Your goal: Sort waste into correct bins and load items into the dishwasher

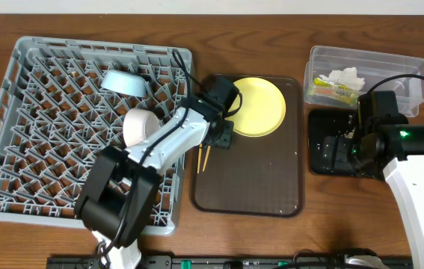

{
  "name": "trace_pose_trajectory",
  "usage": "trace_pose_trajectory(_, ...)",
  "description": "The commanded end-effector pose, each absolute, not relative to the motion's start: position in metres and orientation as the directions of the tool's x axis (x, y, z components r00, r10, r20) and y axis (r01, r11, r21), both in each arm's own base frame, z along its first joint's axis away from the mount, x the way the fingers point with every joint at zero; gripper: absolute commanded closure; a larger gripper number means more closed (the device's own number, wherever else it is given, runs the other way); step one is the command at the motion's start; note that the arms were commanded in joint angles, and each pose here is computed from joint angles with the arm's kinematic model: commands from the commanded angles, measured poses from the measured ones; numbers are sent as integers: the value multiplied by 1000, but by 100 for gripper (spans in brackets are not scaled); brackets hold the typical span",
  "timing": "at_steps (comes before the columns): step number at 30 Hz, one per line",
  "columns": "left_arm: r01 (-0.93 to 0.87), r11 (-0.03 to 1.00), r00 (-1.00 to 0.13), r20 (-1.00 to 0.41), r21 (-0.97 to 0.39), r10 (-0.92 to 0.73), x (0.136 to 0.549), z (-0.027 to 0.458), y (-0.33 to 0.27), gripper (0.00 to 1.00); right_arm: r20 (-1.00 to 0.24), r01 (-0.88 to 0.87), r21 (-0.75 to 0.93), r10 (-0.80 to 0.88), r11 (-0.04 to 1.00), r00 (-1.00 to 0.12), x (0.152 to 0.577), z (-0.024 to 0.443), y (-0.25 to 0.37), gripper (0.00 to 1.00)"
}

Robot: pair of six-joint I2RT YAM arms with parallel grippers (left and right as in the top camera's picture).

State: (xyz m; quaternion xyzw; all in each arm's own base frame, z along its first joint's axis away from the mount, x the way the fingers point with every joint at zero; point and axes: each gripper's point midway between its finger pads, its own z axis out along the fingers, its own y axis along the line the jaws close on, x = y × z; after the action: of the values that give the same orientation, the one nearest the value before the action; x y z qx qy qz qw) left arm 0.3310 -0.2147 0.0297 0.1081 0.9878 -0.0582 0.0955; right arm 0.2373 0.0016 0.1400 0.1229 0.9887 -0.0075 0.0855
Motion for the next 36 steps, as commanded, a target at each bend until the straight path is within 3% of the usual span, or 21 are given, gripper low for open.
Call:
trace_pose_trajectory(1, 214, 975, -966, -161, -65, 202, 326, 9, -209, 46, -198, 249, 0, 244, 969, -949, 240, 147, -2, 1)
trace_pose_trajectory(7, 213, 975, -973, -107, -57, 206, 321, -14, -209, 48, -197, 249, 0, 244, 969, -950, 240, 147, -2, 1)
trace_pose_trajectory(11, 211, 976, -975, -89, -50, 206, 318, -20, -207, 71, -195, 249, -1, 244, 969, -950, 239, 147, -2, 1)
trace_pose_trajectory(20, 199, 979, -980, -35, -30, 198, 307, -21, -199, 94, -195, 245, -2, 240, 969, -951, 239, 147, -3, 1)
trace_pose_trajectory(27, 200, 979, -979, -48, -35, 198, 306, -5, -199, 94, -192, 245, -3, 240, 970, -952, 238, 146, -3, 1)
trace_pose_trajectory(36, 213, 971, -952, -245, -110, 181, 314, 84, -203, 94, -189, 239, -5, 233, 971, -954, 238, 146, -3, 1)
